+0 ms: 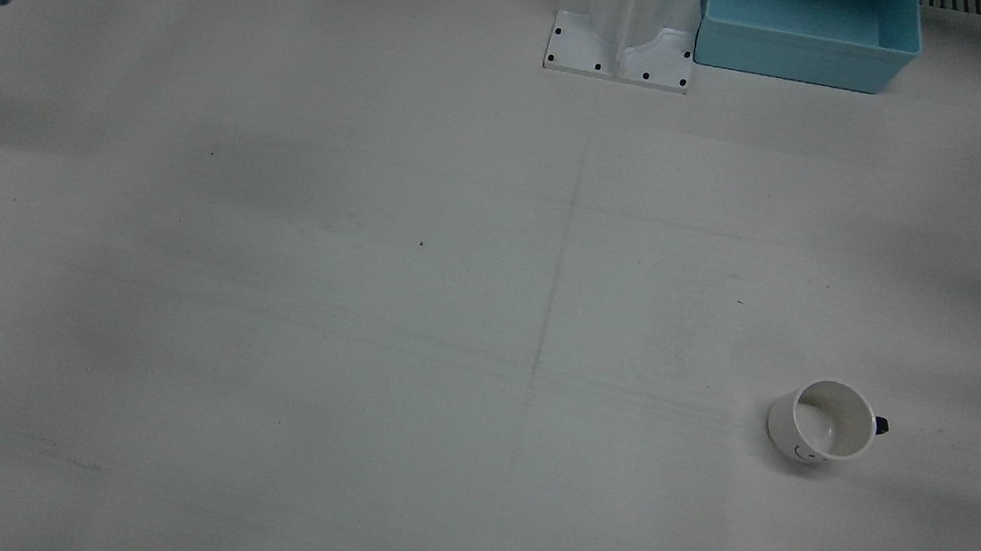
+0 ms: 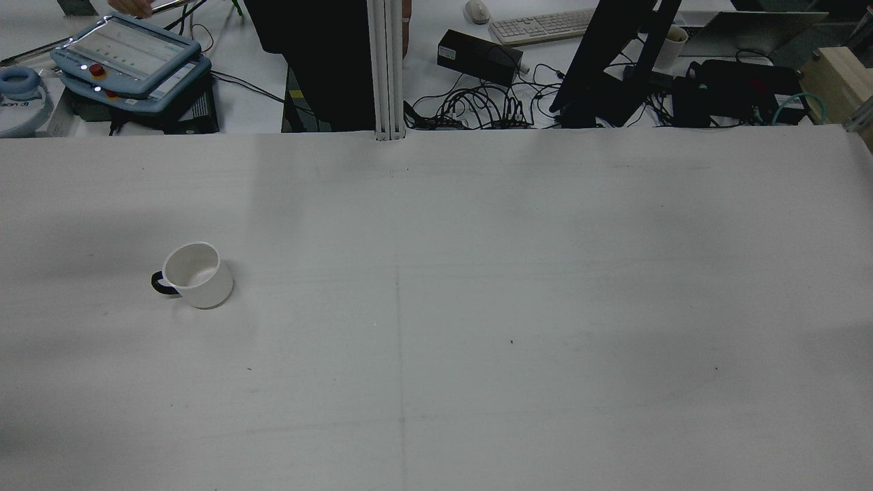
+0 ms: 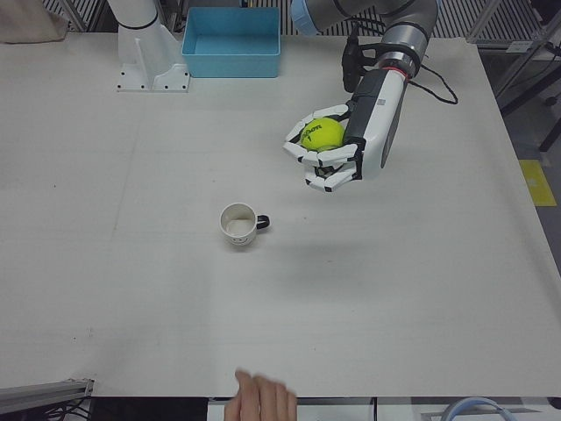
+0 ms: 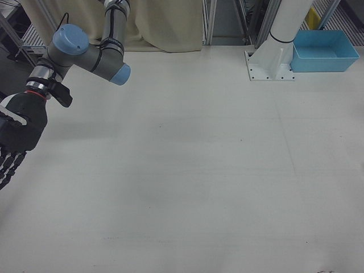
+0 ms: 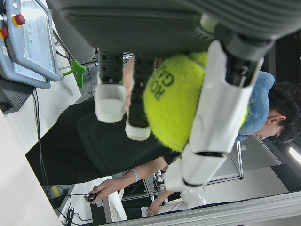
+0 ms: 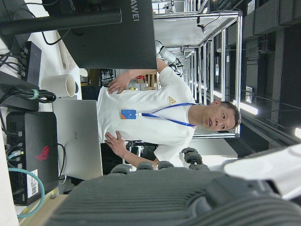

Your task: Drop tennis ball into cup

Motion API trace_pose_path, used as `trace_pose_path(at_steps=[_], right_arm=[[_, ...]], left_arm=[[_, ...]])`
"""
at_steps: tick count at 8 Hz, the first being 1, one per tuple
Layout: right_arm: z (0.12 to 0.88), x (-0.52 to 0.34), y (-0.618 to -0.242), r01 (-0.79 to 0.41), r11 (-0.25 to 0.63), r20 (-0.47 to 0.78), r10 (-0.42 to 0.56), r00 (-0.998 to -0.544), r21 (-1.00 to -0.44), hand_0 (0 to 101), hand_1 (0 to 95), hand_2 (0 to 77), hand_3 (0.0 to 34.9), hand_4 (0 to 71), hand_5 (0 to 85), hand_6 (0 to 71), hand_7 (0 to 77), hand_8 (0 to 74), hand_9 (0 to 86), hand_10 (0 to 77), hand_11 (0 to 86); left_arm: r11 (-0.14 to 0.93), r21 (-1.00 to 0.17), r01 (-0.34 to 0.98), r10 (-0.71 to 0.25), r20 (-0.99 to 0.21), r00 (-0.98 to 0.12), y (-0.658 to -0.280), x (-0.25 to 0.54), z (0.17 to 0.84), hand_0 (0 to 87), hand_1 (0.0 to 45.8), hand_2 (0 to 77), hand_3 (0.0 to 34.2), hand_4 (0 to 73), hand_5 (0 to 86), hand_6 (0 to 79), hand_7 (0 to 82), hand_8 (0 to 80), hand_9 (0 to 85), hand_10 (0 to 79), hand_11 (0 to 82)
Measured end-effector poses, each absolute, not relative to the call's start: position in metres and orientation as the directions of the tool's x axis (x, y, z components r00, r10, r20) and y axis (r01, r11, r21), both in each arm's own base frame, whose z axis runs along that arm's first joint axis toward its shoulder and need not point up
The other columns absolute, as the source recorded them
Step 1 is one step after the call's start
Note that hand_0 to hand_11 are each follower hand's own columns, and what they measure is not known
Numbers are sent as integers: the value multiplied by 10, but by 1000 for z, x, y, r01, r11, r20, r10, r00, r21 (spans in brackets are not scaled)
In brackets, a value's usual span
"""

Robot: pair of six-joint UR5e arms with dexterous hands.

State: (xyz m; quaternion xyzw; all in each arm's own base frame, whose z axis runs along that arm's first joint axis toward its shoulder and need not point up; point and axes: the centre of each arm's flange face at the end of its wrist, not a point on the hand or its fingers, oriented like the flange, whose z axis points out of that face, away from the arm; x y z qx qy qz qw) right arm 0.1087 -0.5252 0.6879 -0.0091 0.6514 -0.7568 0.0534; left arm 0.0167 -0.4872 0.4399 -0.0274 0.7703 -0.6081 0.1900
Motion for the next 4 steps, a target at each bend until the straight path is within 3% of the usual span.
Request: trace_pose_path(at_steps=[4], right_arm=[[688,109,-525,69,-146,-56,-93,-994,-987,0,5,5,0,0,0,0,0,0,0,0,5]], left_arm=[[264,-946,188,-274,-261,-926,-489,18,436,775,349,235,102,649,251,376,633,676,562,698,698]])
